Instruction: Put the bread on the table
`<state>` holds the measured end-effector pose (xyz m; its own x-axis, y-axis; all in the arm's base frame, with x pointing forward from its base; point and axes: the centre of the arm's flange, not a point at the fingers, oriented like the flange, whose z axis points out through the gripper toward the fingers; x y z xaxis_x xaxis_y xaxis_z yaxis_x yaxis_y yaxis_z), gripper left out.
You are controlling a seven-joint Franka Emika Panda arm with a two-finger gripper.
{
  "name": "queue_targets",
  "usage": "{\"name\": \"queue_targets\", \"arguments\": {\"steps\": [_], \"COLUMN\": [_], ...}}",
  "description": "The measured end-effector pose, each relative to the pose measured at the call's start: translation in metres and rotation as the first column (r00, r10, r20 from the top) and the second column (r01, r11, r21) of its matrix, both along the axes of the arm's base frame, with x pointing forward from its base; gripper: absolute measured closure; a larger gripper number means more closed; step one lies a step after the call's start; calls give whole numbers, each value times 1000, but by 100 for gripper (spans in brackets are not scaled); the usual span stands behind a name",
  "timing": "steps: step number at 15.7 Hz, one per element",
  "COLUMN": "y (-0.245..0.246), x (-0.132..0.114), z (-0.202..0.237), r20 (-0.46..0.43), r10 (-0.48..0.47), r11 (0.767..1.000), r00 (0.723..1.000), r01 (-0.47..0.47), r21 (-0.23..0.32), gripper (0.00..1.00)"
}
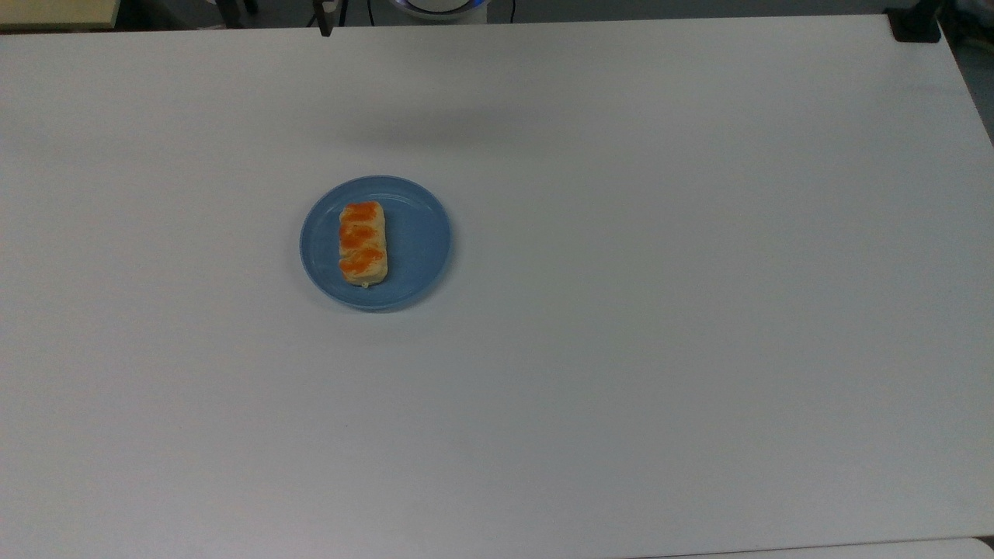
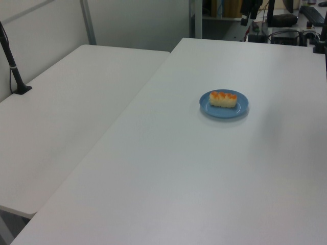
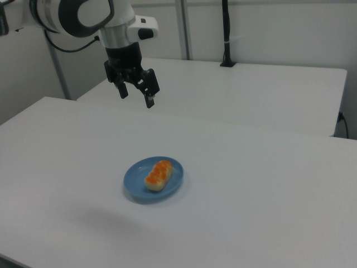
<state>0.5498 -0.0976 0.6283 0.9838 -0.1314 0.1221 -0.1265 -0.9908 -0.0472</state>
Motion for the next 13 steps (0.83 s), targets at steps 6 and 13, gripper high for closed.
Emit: {"name": "queue_targets", "arguments": {"steps": [6,13], "y": [0,0], "x": [0,1], "z": [0,-1], "r20": [1,-2], "r10": [30,33], "r11": [1000,999], "r00": [1000,999], "r01": [-30,-33], "r21": [-4,-4], "gripper": [0,0]}}
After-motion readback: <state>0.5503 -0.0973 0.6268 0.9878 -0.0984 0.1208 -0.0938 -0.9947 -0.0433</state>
